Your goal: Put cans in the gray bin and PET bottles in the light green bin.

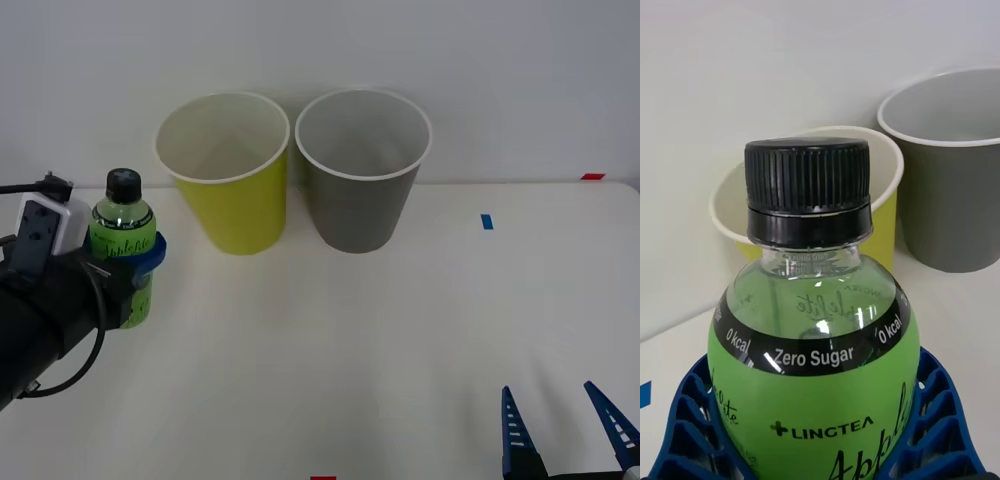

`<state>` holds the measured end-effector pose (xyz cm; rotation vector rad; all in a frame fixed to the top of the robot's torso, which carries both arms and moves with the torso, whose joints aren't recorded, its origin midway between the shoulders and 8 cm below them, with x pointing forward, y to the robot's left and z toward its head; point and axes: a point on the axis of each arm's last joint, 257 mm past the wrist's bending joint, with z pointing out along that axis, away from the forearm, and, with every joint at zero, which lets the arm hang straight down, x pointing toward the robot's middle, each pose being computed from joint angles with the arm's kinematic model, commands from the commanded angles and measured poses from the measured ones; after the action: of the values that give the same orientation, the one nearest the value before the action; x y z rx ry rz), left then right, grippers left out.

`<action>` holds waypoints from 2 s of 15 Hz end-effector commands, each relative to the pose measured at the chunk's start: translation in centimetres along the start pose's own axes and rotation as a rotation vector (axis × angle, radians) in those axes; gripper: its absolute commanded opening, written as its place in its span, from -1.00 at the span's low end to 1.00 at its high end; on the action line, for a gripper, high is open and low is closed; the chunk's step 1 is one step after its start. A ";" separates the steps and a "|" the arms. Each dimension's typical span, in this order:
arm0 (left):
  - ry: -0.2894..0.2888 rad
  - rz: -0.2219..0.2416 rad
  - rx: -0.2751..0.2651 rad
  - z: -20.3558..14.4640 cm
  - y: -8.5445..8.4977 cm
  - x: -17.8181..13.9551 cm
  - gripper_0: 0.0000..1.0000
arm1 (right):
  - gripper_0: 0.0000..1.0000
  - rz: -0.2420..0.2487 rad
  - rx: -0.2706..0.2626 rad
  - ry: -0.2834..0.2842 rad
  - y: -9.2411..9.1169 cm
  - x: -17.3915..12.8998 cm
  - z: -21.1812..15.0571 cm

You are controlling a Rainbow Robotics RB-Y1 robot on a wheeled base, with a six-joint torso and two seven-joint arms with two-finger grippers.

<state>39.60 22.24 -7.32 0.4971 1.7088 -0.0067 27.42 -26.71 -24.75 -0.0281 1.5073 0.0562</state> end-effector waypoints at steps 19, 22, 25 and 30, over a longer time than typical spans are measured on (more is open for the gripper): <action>-0.247 -0.045 0.106 9.6 4.9 -17.7 -1.00 | 0.90 0.000 0.000 0.000 0.0 0.0 0.0; -0.228 -0.055 0.129 12.6 4.6 -18.4 -1.00 | 0.90 0.000 0.000 0.000 0.0 0.0 0.0; -0.254 -0.067 0.130 15.2 4.4 -18.9 -1.00 | 0.90 0.000 0.000 0.000 0.0 0.0 0.0; -0.280 -0.080 0.129 18.5 4.0 -19.4 -1.00 | 0.90 0.000 0.000 0.000 0.0 0.0 0.0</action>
<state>60.05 14.79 8.17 0.4997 1.4672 -0.2335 27.42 -26.71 -24.75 -0.0282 1.5073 0.0562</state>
